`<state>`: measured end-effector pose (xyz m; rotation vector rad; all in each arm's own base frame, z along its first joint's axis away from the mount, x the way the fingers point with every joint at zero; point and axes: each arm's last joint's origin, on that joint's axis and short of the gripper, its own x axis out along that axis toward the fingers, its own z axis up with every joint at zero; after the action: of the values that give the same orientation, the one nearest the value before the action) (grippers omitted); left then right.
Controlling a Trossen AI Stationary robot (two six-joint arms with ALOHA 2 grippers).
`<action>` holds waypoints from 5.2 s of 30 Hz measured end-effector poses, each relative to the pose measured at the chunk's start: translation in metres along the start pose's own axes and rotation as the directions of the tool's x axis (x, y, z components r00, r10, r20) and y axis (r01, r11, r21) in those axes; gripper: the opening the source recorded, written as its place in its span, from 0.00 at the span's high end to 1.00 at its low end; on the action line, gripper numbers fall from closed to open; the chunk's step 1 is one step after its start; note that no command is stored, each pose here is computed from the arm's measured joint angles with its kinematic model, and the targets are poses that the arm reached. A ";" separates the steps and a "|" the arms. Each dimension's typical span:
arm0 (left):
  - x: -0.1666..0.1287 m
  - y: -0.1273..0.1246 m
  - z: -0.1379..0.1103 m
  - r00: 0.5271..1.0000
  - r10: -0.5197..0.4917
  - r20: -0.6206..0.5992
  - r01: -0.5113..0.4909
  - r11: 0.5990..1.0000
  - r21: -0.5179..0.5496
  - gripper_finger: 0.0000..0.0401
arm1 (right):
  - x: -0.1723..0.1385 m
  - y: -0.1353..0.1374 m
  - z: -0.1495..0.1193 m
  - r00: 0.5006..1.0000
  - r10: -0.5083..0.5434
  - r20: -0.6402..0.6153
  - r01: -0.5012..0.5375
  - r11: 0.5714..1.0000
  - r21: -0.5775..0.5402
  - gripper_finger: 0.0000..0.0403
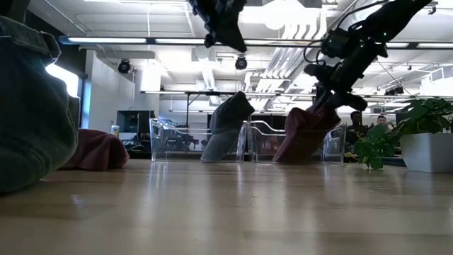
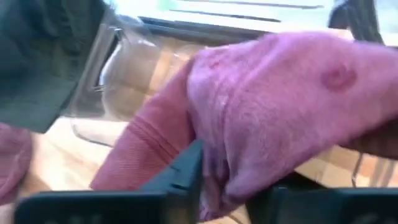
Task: Pick & Place hat
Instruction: Put the right red cap into the right transparent bin, then put the gray cap into the left transparent bin
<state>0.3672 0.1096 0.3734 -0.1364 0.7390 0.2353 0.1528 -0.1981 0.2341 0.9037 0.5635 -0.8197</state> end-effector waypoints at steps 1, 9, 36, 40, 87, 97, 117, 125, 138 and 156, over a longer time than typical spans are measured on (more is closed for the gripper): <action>-0.005 0.000 -0.001 1.000 0.000 -0.010 0.000 1.000 0.001 0.99 | -0.002 0.001 0.003 1.000 0.014 0.000 -0.014 1.000 -0.014 0.87; -0.020 0.000 -0.001 1.000 0.021 0.003 -0.021 1.000 0.004 0.99 | -0.044 0.002 0.052 0.988 0.156 -0.021 -0.158 0.978 -0.137 0.95; -0.024 0.000 -0.003 0.999 0.036 -0.014 -0.036 0.999 -0.001 0.99 | -0.049 0.024 0.124 0.945 0.049 -0.323 -0.296 0.547 -0.783 0.98; -0.024 0.000 -0.003 0.999 0.042 -0.014 -0.042 0.999 -0.001 0.99 | -0.050 0.040 0.113 0.914 0.118 -0.388 -0.399 0.434 -0.808 0.99; -0.142 0.003 -0.111 0.940 0.308 -0.143 -0.327 0.936 -0.131 0.99 | -0.057 0.032 0.109 0.908 -0.339 -0.246 0.238 0.900 -0.364 0.69; -0.125 0.001 -0.160 0.949 0.187 -0.252 -0.247 0.942 -0.229 0.99 | -0.061 0.136 0.083 0.993 0.075 -0.086 -0.106 0.883 -0.457 0.64; -0.071 -0.008 -0.234 0.832 -0.212 -0.513 -0.064 0.881 -0.469 0.95 | -0.060 0.257 -0.063 0.943 0.170 -0.287 -0.331 0.578 -0.746 0.65; -0.072 -0.024 -0.235 0.721 -0.515 -0.463 0.237 0.811 -0.534 0.61 | -0.046 0.213 -0.114 0.899 0.253 -0.358 -0.433 0.646 -0.629 0.65; -0.081 -0.143 -0.239 0.775 -0.510 -0.373 0.567 0.821 0.058 0.43 | -0.098 0.165 -0.138 0.783 0.563 -0.265 -0.609 0.604 -0.514 0.65; -0.023 -0.237 -0.254 0.987 0.106 -0.124 -0.042 0.897 0.439 0.45 | -0.112 0.169 -0.151 0.737 0.608 -0.295 -0.671 0.604 -0.429 0.65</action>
<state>0.2477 -0.1746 0.2128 0.3064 0.9262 0.1279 0.2121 0.0340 0.3154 0.5806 0.4714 0.0709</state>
